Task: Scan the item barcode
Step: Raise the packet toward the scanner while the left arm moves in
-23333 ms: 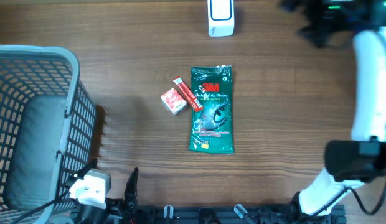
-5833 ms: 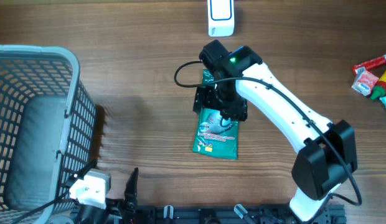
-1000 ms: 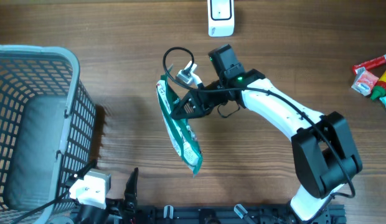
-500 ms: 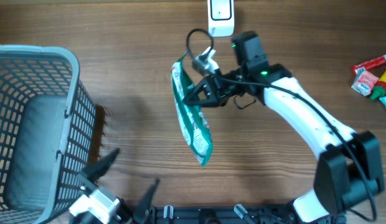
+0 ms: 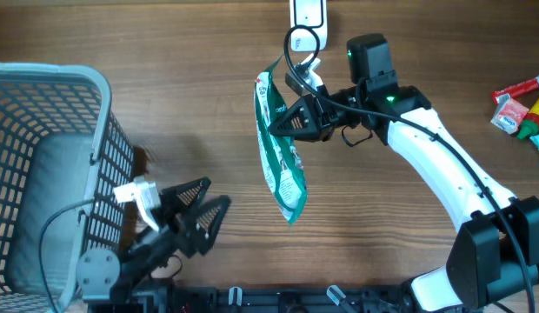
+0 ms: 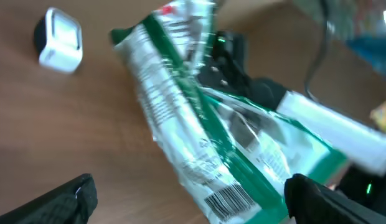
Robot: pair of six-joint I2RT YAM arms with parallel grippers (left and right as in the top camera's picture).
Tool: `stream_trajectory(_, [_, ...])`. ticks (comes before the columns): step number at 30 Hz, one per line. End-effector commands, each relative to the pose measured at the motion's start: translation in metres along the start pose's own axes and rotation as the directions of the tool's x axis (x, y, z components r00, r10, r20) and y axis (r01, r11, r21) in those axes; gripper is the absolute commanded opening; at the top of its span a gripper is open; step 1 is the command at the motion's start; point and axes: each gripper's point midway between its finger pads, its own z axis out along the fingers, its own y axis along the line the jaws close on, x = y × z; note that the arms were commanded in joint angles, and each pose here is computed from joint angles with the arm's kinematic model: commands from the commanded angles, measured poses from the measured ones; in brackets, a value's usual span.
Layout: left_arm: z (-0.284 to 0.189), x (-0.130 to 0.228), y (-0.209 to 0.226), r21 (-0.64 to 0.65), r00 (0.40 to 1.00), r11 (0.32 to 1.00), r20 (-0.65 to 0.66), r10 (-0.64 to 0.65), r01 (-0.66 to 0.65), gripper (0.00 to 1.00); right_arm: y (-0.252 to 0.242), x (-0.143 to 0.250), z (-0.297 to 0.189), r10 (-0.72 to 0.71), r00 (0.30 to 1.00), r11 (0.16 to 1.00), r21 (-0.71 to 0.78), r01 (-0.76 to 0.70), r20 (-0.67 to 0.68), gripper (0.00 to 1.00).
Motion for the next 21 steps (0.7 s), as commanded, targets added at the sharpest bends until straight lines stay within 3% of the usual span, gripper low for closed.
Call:
stream_trajectory(1, [0.006, -0.007, 0.015, -0.041, 0.974, 0.973, 0.033, -0.226, 0.227, 1.0, 0.013, 0.009, 0.0, -0.009, 0.999, 0.999, -0.049, 0.007, -0.042, 0.04])
stream_trajectory(6, [0.02, -0.013, 0.048, -0.13, 0.896, 0.886, 0.076, -0.438, 0.444, 1.0, 0.013, 0.009, 0.0, 0.031, 0.999, 0.998, -0.047, -0.033, -0.044, 0.04])
stream_trajectory(9, [0.04, -0.019, 0.04, -0.074, 0.901, 0.898, 0.025, -0.434, 0.435, 0.97, 0.013, 0.009, 0.0, 0.038, 0.998, 0.998, -0.046, -0.04, -0.044, 0.04])
stream_trajectory(12, [0.071, -0.02, 0.012, 0.06, 0.919, 0.918, -0.065, -0.388, 0.392, 0.85, 0.013, 0.009, 0.0, 0.039, 0.998, 0.998, -0.046, -0.041, -0.045, 0.04])
stream_trajectory(14, [0.086, -0.011, 0.01, 0.07, 0.892, 0.891, -0.108, -0.439, 0.448, 0.85, 0.013, 0.008, -0.001, 0.043, 0.998, 0.998, -0.046, -0.045, -0.044, 0.04])
stream_trajectory(21, [0.123, 0.053, 0.049, -0.127, 0.759, 0.797, -0.249, -0.602, 0.591, 0.84, 0.013, 0.005, -0.007, 0.065, 0.998, 0.997, -0.045, -0.066, -0.025, 0.04])
